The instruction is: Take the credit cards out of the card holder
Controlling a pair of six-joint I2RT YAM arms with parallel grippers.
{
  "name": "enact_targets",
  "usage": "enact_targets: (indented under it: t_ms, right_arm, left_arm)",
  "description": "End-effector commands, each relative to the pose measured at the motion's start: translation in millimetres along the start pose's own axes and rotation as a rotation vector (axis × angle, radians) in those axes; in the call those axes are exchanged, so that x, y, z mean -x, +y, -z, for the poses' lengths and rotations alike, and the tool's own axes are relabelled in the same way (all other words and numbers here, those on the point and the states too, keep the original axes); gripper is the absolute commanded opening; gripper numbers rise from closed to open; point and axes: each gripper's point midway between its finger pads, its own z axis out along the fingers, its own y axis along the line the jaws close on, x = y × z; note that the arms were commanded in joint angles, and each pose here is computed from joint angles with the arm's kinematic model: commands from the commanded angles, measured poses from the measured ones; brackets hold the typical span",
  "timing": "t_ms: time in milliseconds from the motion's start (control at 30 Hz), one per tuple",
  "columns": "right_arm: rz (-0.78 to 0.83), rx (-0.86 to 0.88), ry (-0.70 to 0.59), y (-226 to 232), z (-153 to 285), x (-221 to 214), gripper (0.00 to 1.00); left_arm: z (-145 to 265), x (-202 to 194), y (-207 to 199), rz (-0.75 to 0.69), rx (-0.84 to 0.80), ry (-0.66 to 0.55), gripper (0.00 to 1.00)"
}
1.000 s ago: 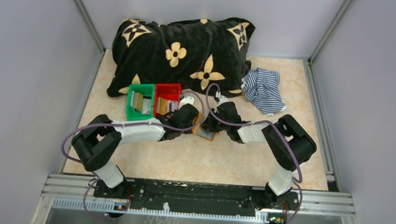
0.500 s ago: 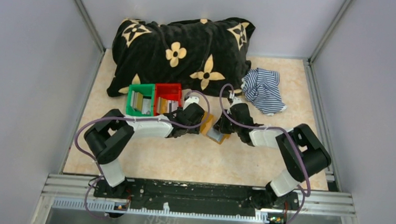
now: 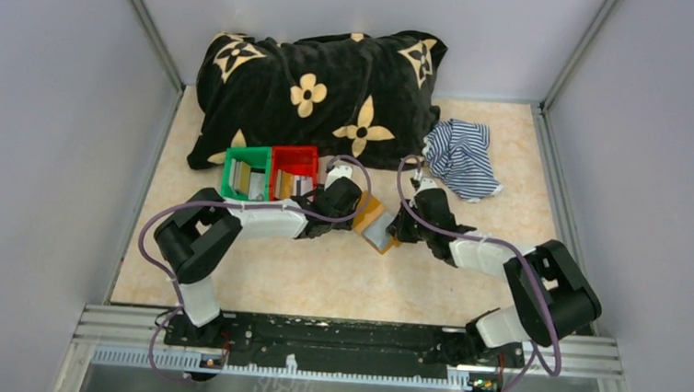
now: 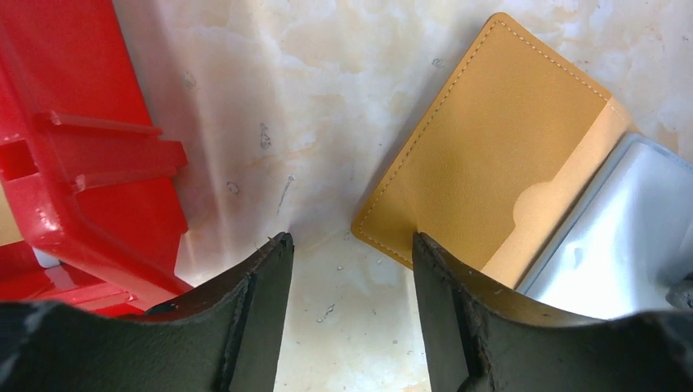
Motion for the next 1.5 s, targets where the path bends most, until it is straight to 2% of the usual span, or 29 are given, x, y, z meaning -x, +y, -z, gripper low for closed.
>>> enact_targets:
  t_ms: [0,267,667,933,1133,1233,1267,1367,1467]
  right_arm:
    - [0.002,-0.002,-0.034,0,16,5,0.00]
    - [-0.010,0.021,-0.032,4,39,-4,0.00]
    - [-0.014,0.027,-0.032,3,46,-8,0.00]
    - [-0.003,0.017,-0.028,0,46,-12,0.00]
    - [-0.010,0.010,-0.018,-4,42,-17,0.00]
    - [-0.014,0.010,-0.011,-5,40,-20,0.00]
    - [-0.018,0.012,-0.011,-5,39,-20,0.00]
    - [-0.024,0.015,-0.009,-5,38,-21,0.00]
    - [-0.027,0.012,-0.008,-6,39,-22,0.00]
  left_arm:
    - [-8,-35,-5,-0.027,-0.029,0.120,0.61]
    - [-8,-32,-16,-0.007,-0.078,0.116,0.60]
    - [37,38,-24,0.019,-0.126,-0.035,0.60]
    - [61,66,-52,-0.003,-0.209,-0.096,0.60]
    - [105,99,-81,-0.070,-0.281,-0.185,0.62]
    - [110,100,-93,-0.122,-0.327,-0.187,0.67]
    - [112,95,-103,-0.145,-0.389,-0.175,0.68]
    - [113,77,-133,-0.206,-0.586,-0.164,0.68]
    - [98,55,-144,-0.237,-0.661,-0.102,0.65]
